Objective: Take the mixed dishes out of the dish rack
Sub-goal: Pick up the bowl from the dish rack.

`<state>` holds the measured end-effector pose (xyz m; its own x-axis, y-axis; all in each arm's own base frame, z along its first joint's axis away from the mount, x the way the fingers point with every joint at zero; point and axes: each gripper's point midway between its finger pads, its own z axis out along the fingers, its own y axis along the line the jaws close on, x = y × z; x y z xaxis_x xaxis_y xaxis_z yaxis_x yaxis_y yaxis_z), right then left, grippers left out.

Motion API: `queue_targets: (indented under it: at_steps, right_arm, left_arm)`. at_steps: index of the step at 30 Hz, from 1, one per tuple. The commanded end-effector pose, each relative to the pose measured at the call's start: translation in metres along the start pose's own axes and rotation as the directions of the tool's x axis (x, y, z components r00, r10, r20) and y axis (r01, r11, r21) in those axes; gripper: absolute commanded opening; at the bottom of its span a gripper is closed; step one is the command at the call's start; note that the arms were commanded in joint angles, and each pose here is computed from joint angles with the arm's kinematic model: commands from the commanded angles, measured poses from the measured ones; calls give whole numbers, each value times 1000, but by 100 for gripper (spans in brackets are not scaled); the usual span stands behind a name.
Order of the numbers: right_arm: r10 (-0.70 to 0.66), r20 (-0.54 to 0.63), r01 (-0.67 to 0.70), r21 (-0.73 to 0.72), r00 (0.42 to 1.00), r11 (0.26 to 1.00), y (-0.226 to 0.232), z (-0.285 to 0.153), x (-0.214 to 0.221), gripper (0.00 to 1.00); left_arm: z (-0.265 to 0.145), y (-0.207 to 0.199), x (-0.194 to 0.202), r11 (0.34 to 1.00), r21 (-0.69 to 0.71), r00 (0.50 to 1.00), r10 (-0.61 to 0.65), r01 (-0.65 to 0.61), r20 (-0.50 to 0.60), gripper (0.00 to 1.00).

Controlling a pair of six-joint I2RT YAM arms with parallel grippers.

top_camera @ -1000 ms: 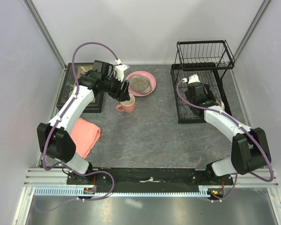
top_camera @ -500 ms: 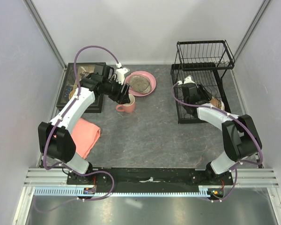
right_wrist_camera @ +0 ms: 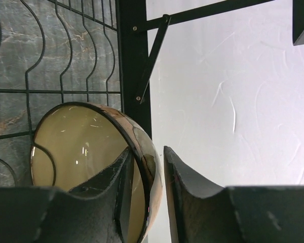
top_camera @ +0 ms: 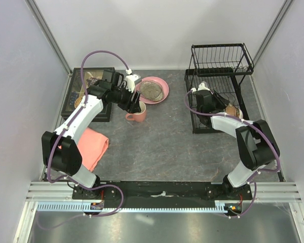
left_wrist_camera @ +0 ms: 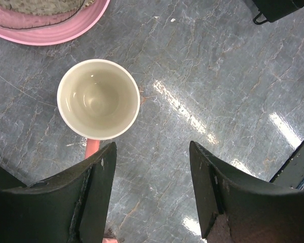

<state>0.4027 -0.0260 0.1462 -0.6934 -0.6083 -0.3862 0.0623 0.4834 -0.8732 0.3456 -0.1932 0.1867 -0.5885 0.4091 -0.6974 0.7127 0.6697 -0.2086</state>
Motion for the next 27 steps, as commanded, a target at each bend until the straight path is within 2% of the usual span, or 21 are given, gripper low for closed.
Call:
queue_targets:
  at_steps: [1, 21, 27]
  right_arm:
    - [-24, -9, 25, 80, 1000, 997, -13, 0, -2, 36]
    - [-141, -52, 148, 167, 989, 975, -27, -2, -7, 5]
    - [-184, -70, 195, 213, 980, 957, -35, -6, -8, 0]
  left_arm:
    - [-4, -6, -11, 998, 23, 997, 56, -57, 55, 66]
    - [2, -4, -4, 998, 31, 998, 45, -47, 51, 66]
    - [4, -5, -4, 998, 43, 998, 37, -39, 55, 66]
